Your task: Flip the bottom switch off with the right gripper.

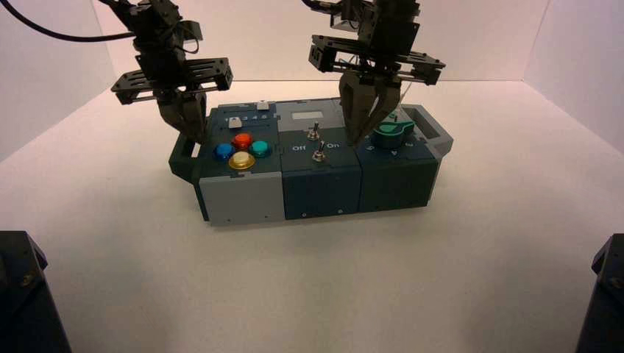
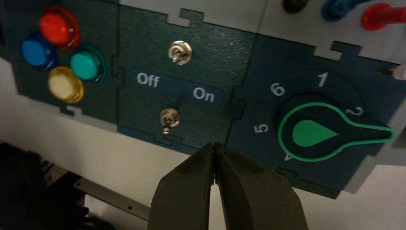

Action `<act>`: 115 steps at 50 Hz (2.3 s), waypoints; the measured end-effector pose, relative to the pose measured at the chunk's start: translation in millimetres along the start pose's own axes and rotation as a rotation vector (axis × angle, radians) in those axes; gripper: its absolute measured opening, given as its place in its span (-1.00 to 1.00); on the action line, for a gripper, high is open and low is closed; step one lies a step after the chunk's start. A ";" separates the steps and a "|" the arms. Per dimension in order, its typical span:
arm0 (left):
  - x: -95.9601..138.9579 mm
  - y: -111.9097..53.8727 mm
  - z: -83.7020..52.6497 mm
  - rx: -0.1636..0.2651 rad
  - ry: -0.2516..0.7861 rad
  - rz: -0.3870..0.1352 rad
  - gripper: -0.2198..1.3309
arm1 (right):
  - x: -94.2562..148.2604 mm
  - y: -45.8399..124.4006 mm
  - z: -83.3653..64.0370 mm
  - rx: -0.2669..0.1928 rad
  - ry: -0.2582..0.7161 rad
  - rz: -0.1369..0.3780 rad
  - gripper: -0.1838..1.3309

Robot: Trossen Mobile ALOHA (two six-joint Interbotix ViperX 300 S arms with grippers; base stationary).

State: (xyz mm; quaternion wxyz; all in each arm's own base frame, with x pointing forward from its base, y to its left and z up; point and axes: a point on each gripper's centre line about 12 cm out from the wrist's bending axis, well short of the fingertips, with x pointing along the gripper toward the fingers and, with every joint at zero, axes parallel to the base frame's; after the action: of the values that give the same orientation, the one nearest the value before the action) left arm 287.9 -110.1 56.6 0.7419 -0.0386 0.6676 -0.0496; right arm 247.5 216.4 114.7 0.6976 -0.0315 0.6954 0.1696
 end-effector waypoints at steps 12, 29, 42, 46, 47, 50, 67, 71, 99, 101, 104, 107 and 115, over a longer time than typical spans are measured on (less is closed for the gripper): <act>0.0 0.0 0.2 0.000 -0.002 0.000 -0.93 | 2.6 2.7 1.9 0.000 -0.007 -0.041 -0.94; 0.0 0.0 0.0 0.002 0.000 0.000 -0.93 | 11.1 19.4 7.0 -0.024 -0.001 -0.049 -0.94; 0.0 0.0 0.0 0.002 0.000 0.000 -0.93 | 18.2 20.4 7.9 -0.017 0.016 -0.057 -0.95; 0.0 0.0 0.0 0.002 0.000 0.000 -0.92 | 20.1 20.7 8.1 -0.018 0.019 -0.058 -0.94; 0.0 0.0 0.0 0.002 0.000 0.000 -0.93 | 20.1 20.7 8.1 -0.018 0.019 -0.058 -0.94; 0.0 0.0 0.0 0.002 0.000 0.000 -0.93 | 21.8 21.3 7.6 -0.019 0.022 -0.060 -0.94; 0.0 0.0 0.0 0.002 0.000 0.000 -0.93 | 21.2 23.3 11.3 -0.020 0.015 -0.056 -0.94; -0.2 -0.2 0.5 0.002 -0.001 0.000 -0.93 | 21.6 23.5 11.9 -0.020 0.017 -0.057 -0.94; 0.0 0.0 0.0 0.002 0.000 0.000 -0.92 | 22.5 35.4 15.9 -0.043 0.034 -0.062 -0.94; 0.0 0.0 0.0 0.002 0.000 0.000 -0.92 | 22.4 36.9 16.5 -0.046 0.035 -0.063 -0.95; 0.0 0.0 0.0 0.003 0.000 0.000 -0.93 | 22.3 38.0 17.1 -0.042 0.038 -0.064 -0.94; -0.5 -0.1 0.2 0.005 -0.001 0.000 -0.93 | 22.4 39.0 16.9 -0.043 0.041 -0.066 -0.95; 0.0 0.0 0.0 0.005 0.000 0.000 -0.92 | 23.3 42.2 16.0 -0.036 0.048 -0.069 -0.95</act>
State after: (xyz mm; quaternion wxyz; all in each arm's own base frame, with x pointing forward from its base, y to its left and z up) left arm 287.9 -110.1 56.6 0.7419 -0.0369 0.6675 -0.0511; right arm 250.5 265.0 100.4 0.6856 -0.0723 0.7072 0.1570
